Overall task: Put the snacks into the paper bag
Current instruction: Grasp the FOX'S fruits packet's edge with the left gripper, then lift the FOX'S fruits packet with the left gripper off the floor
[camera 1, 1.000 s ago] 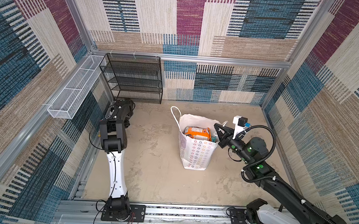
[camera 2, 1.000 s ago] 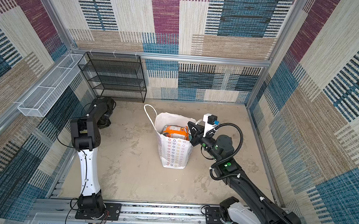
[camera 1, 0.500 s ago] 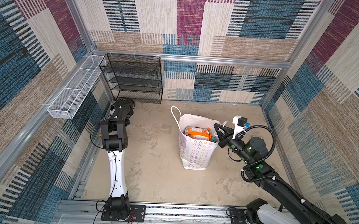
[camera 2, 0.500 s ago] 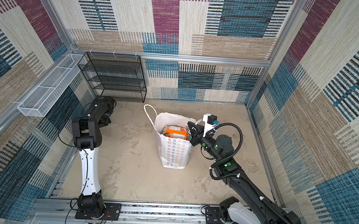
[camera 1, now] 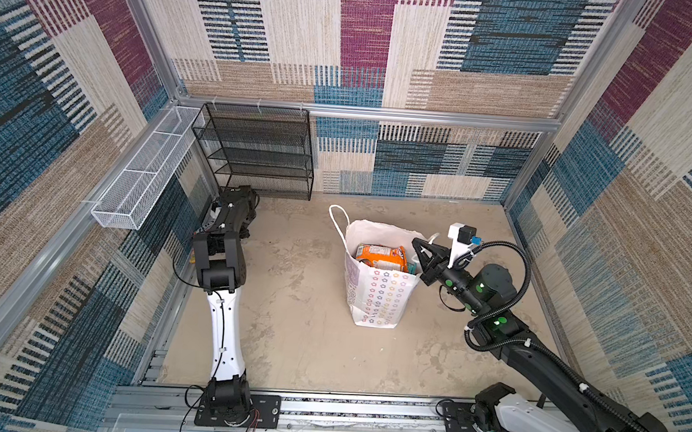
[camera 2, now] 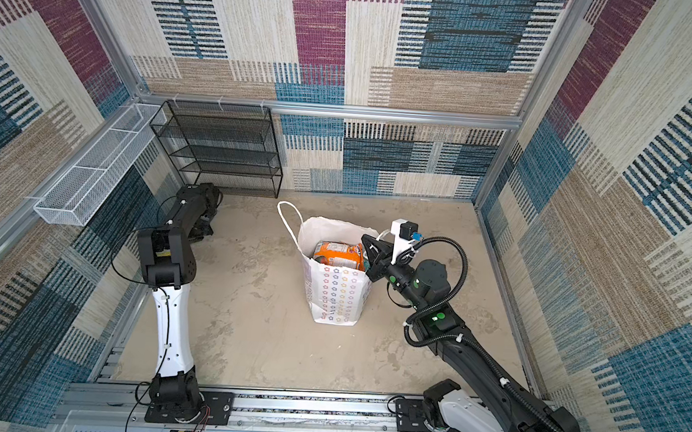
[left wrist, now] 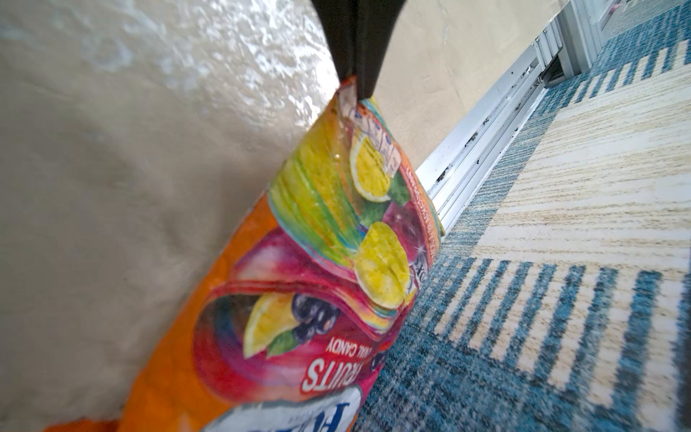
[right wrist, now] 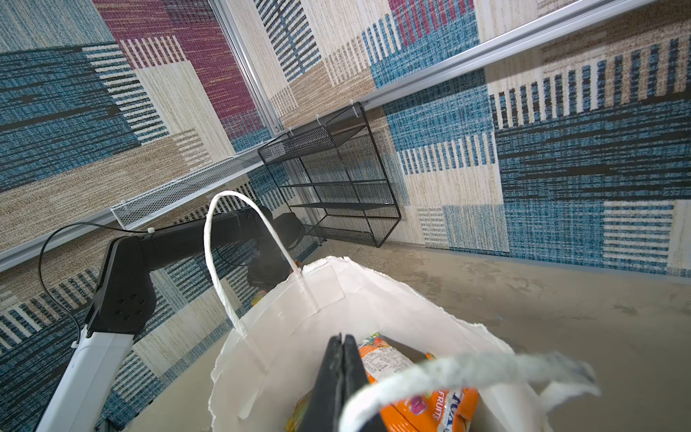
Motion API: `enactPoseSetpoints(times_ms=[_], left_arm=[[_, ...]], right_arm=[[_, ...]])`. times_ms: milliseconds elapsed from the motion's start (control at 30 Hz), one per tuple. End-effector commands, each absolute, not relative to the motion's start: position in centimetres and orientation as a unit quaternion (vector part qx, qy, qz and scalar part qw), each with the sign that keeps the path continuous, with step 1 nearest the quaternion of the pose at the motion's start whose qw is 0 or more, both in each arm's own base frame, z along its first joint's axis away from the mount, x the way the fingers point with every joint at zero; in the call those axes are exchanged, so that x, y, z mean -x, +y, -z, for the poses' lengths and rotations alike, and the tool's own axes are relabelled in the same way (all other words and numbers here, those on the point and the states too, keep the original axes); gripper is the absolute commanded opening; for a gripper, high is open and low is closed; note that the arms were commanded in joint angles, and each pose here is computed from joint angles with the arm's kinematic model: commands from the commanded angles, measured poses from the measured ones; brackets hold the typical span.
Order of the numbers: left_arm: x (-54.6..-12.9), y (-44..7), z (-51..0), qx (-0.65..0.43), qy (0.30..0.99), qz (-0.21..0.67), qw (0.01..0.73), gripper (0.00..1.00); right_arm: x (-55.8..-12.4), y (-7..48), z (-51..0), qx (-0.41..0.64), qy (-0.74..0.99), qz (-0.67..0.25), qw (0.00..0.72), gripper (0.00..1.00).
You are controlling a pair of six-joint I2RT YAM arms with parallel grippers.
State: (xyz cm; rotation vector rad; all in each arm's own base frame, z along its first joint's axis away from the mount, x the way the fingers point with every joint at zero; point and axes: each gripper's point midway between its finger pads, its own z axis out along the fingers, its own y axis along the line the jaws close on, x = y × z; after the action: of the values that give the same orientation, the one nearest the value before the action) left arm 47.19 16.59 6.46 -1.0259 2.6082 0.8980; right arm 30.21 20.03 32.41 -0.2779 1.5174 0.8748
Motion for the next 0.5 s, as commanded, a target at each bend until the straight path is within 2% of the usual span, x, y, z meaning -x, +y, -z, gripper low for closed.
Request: enactPoseSetpoints(times_ms=[0,467], left_arm=[[-47.4,15.9,-8.6,0.356,0.882,-0.284,0.119,0.00],[-48.0,11.6,-15.5,0.345,0.888,-0.233,0.192,0.00]], right_arm=[[-30.0,20.1,-33.4,0.123,0.650,-0.388,0.641,0.06],[-29.7,19.9,-33.9,0.123,0.646,-0.390,0.645,0.06]])
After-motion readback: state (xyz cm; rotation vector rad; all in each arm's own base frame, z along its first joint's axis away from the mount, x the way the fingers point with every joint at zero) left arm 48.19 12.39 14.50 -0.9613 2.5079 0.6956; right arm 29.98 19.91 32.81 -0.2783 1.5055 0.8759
